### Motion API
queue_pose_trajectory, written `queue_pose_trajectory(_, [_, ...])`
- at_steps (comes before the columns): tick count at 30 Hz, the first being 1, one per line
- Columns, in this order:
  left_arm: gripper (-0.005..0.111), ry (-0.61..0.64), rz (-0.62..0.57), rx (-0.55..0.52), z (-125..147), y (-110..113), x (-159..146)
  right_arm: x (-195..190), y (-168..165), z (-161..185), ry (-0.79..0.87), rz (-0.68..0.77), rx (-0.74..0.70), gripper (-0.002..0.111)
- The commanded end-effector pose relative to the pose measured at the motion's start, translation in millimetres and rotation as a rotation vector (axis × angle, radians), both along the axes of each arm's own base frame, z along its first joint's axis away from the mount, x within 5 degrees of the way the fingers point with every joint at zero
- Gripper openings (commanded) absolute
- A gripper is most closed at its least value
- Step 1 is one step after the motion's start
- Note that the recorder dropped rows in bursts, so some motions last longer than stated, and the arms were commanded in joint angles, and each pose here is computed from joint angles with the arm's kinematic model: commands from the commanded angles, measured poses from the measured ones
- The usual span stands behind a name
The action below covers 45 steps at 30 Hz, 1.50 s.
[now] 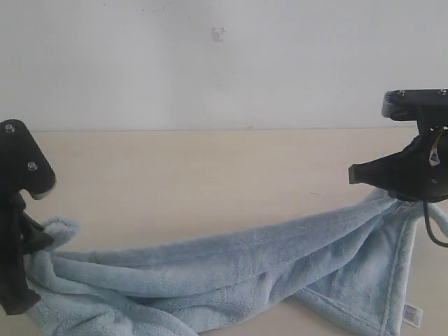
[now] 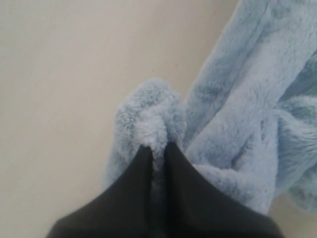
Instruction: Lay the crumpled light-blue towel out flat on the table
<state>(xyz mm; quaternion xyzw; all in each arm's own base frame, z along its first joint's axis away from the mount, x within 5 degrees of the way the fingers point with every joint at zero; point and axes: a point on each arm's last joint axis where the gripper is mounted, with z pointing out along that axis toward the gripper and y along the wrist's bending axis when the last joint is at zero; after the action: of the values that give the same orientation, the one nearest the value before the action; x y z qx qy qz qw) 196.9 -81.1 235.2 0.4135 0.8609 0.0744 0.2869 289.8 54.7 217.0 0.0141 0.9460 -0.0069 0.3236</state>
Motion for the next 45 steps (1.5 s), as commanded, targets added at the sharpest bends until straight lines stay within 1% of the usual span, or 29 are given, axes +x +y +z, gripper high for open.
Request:
queue_pose_trajectory(1, [0.004,-0.057,0.063,-0.237,-11.7,-10.8,0.5,-4.9,-6.2,-2.5,0.068,0.006,-0.062,0.010])
queue_pose_trajectory(3, [0.004,-0.059,0.109,-0.326,-13.9,-13.9,-0.1,-8.3,-6.3,-6.5,0.094,0.034,-0.078,0.021])
queue_pose_trajectory(6, [0.004,-0.089,0.110,-0.353,-11.9,-15.1,1.9,-13.6,-5.7,-15.8,0.100,0.069,-0.078,0.035])
queue_pose_trajectory(9, [0.004,-0.109,0.106,-0.363,-10.5,-15.7,3.1,-18.7,-5.4,-24.3,0.100,0.083,-0.068,0.040])
queue_pose_trajectory(12, [0.005,-0.099,0.106,-0.356,-12.0,-15.7,3.1,-18.5,-5.2,-24.1,0.097,0.082,-0.065,0.041])
queue_pose_trajectory(13, [0.008,-0.085,0.096,-0.336,-13.6,-15.3,2.3,-18.5,-5.2,-24.1,0.097,0.075,-0.060,0.041])
queue_pose_trajectory(15, [0.018,-0.054,0.071,-0.291,-18.9,-15.0,1.8,-18.8,-5.4,-24.3,0.100,0.043,-0.041,0.041])
queue_pose_trajectory(17, [0.035,-0.022,0.081,-0.284,-24.0,-15.7,2.5,-20.1,-6.4,-25.1,0.114,-0.035,0.001,0.041])
queue_pose_trajectory(20, [0.059,0.000,0.129,-0.336,-28.9,-19.1,6.1,-25.4,-9.9,-27.8,0.169,-0.202,0.061,0.041])
queue_pose_trajectory(21, [0.064,-0.004,0.141,-0.353,-29.5,-20.1,7.6,-27.5,-10.9,-28.7,0.191,-0.235,0.066,0.041])
queue_pose_trajectory(23, [0.072,-0.027,0.148,-0.376,-29.0,-21.3,10.5,-30.3,-11.4,-30.0,0.223,-0.247,0.061,0.041])
queue_pose_trajectory(25, [0.073,-0.051,0.135,-0.376,-25.5,-22.1,12.7,-30.9,-11.3,-29.9,0.238,-0.211,0.039,0.041])
queue_pose_trajectory(29, [0.073,-0.099,0.123,-0.405,-5.8,-24.0,16.2,-25.6,-7.5,-21.1,0.241,-0.082,-0.002,0.041])
queue_pose_trajectory(34, [0.073,-0.109,0.120,-0.411,0.3,-23.5,14.9,-23.4,-6.4,6.3,0.179,0.020,-0.041,0.041])
queue_pose_trajectory(37, [0.073,-0.111,0.094,-0.372,-3.0,-23.4,16.5,-27.0,-8.8,20.4,0.120,0.103,-0.105,0.041])
queue_pose_trajectory(39, [0.073,-0.124,0.064,-0.310,-7.7,-20.3,21.1,-26.8,-12.4,24.9,0.086,0.134,-0.170,0.041])
queue_pose_trajectory(40, [0.073,-0.109,0.109,-0.284,-16.5,-12.5,29.3,-23.2,-17.3,21.9,0.082,0.117,-0.235,0.041])
queue_pose_trajectory(42, [0.073,-0.072,0.200,-0.293,-26.0,-3.0,36.5,-21.1,-24.6,13.3,0.138,0.071,-0.317,0.041])
queue_pose_trajectory(43, [0.073,-0.031,0.268,-0.300,-33.8,2.5,40.0,-21.5,-28.3,7.1,0.193,0.050,-0.358,0.041])
queue_pose_trajectory(44, [0.073,0.028,0.365,-0.301,-41.3,11.1,46.2,-22.4,-31.4,-3.6,0.280,0.032,-0.399,0.041])
queue_pose_trajectory(45, [0.073,0.059,0.428,-0.311,-41.5,14.6,50.8,-21.8,-31.1,-8.0,0.304,0.029,-0.398,0.041])
